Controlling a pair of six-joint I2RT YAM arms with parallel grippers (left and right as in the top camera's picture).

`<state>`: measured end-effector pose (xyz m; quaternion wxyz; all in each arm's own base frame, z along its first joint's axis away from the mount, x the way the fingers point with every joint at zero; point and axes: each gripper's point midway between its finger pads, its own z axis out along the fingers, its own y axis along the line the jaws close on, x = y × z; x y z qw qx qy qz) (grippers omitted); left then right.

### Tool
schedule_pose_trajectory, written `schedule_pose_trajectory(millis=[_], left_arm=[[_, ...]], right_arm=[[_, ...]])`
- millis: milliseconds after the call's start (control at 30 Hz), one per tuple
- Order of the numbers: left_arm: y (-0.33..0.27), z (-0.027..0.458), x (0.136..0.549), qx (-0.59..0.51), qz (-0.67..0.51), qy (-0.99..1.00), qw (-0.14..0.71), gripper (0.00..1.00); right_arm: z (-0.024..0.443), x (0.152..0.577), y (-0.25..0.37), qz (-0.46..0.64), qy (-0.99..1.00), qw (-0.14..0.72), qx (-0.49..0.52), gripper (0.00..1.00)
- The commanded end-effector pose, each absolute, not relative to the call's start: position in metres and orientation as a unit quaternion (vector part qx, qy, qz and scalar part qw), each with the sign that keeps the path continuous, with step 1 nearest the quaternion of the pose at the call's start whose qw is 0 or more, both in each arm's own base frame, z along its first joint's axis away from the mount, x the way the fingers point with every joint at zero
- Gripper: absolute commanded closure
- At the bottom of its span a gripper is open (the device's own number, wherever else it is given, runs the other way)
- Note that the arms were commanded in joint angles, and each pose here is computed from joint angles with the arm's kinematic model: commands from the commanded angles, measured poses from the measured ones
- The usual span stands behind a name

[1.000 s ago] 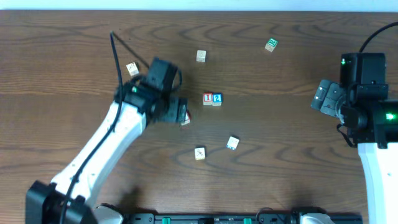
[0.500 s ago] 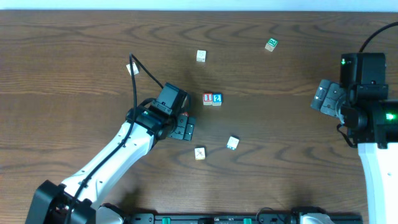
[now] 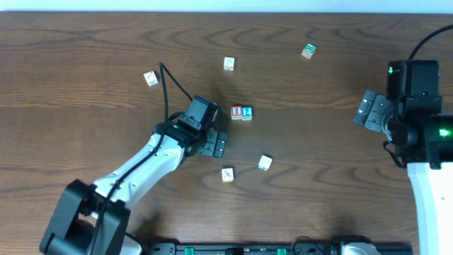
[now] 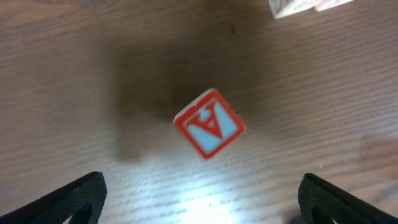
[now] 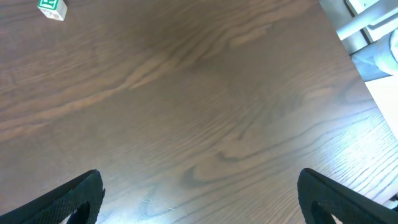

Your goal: Spell out Ai2

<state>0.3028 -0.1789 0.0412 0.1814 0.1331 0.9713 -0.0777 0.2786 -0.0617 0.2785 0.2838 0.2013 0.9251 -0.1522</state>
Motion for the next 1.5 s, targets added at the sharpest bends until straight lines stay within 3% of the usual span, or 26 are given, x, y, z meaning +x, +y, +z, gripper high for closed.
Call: schedule_pose_trajectory(millis=[0,100,200,400,933,1467], left_arm=[[-0.183,0.028,0.303,0.141,-0.083,0.972,0.171,0.0],[-0.185,0.021,0.308,0.141,-0.083,0.971,0.174,0.16],[-0.186,0.019,0.313,0.14,-0.081,0.97,0.182,0.23],[-0.177,0.016,0.327,0.132,-0.045,0.968,0.208,0.28],[-0.187,0.01,0.331,0.338,-0.021,0.915,0.218,0.32],[-0.178,0.003,0.317,0.303,-0.021,0.935,0.184,0.59]], right_arm=[[0.278,0.278,-0.066,-0.162,0.924,0.282,0.2,0.01],[0.278,0.278,-0.066,-0.162,0.924,0.282,0.2,0.01],[0.278,0.278,-0.066,-0.162,0.924,0.282,0.2,0.01],[0.278,0.278,-0.066,-0.162,0.924,0.282,0.2,0.01],[0.278,0.278,-0.066,-0.162,0.924,0.282,0.2,0.01],[0.278,0.278,-0.066,-0.162,0.924,0.282,0.2,0.01]])
